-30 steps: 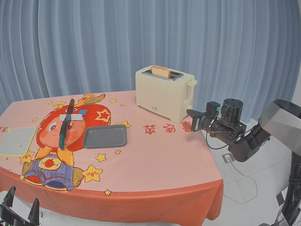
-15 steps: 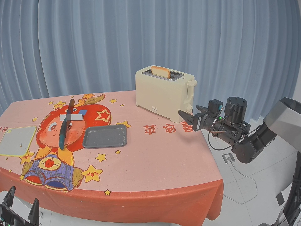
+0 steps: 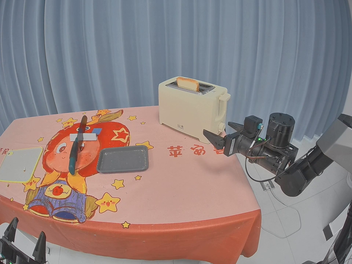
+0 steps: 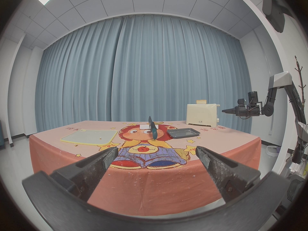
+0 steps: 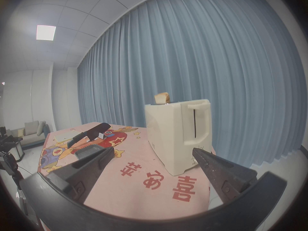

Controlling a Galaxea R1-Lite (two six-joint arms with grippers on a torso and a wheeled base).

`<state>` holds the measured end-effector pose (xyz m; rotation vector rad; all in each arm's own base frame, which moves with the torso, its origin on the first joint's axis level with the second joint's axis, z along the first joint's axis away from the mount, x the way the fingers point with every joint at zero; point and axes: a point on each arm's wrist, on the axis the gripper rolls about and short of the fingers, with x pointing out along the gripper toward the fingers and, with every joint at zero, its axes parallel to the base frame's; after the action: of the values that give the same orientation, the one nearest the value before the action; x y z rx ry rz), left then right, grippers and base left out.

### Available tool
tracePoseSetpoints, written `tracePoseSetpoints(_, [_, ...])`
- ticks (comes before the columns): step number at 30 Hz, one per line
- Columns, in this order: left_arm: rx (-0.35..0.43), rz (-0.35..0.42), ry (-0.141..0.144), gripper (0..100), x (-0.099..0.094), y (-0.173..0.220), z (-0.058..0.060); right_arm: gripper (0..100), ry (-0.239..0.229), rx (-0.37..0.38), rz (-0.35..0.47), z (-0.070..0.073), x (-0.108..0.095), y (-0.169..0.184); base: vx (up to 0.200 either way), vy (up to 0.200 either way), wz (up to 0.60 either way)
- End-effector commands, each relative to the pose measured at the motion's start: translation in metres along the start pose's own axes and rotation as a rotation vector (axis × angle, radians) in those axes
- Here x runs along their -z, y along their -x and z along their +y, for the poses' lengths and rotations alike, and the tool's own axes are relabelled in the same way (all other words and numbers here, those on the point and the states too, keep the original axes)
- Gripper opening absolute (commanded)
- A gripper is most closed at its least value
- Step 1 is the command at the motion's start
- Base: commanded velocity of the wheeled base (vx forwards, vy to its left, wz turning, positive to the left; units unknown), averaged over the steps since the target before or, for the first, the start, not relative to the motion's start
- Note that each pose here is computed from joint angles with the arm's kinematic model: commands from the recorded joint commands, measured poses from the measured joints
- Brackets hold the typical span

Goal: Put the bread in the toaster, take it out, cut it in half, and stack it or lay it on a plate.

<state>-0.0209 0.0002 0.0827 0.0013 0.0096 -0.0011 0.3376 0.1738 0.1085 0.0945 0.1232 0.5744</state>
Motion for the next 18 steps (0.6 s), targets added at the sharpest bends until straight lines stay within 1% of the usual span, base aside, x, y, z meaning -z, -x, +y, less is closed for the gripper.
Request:
tracePoseSetpoints(1, [0.000,0.018,0.000,100,0.0049,-0.0013,0.0000,100,0.003,-0.009,-0.014,0.0030,-0.0023,0.0018,0.000,0.000,0.00])
tracePoseSetpoints(7, [-0.001,0.018,0.000,100,0.0049,-0.0013,0.0000,100,0.010,-0.011,-0.006,0.0041,0.0002,0.0037,0.000,0.000,0.00])
tracePoseSetpoints(13, [-0.001,0.018,0.000,100,0.0049,-0.0013,0.0000,100,0.010,-0.009,-0.017,0.0053,-0.0040,0.0060,0.000,0.000,0.00])
tracePoseSetpoints(18, [0.000,0.018,0.000,100,0.0049,-0.0013,0.0000,100,0.008,0.032,-0.026,0.0044,-0.0052,0.0055,0.000,0.000,0.00])
